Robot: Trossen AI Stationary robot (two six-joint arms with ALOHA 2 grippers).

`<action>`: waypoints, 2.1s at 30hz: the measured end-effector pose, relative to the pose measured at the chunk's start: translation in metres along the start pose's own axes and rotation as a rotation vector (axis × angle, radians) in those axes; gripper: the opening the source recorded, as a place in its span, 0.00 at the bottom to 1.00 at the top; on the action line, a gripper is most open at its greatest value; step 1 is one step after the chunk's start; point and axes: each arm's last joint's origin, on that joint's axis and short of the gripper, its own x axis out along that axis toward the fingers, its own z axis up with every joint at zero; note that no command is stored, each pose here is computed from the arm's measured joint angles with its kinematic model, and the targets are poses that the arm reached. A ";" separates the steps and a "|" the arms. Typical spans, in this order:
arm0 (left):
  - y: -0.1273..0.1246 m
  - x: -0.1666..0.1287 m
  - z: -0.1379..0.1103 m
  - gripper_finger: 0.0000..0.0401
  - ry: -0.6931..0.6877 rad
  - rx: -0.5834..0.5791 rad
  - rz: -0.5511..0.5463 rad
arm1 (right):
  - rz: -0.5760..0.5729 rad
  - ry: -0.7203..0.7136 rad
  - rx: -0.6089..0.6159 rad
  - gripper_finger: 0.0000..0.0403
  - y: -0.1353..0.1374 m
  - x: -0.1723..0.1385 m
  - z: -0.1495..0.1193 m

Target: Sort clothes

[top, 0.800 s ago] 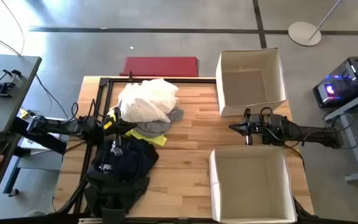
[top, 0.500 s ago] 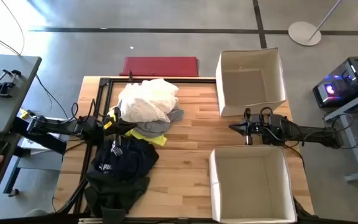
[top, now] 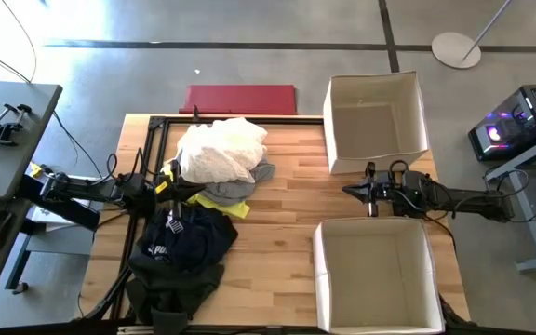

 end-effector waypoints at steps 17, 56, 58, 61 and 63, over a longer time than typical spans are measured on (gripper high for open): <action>0.000 0.000 0.000 0.00 0.000 0.000 0.000 | 0.000 0.000 0.000 0.00 0.000 0.000 0.000; 0.050 0.140 0.116 0.17 0.766 0.248 0.247 | 0.000 -0.002 0.000 0.00 0.000 0.000 0.000; 0.062 0.151 0.117 0.25 0.846 0.236 0.237 | 0.000 -0.001 0.000 0.00 0.000 0.000 0.000; 0.079 0.161 0.118 0.39 0.950 0.169 0.196 | 0.000 -0.001 0.000 0.00 0.000 0.000 0.000; 0.089 0.166 0.116 0.49 0.985 0.119 0.167 | 0.000 -0.001 0.000 0.00 0.000 0.000 0.000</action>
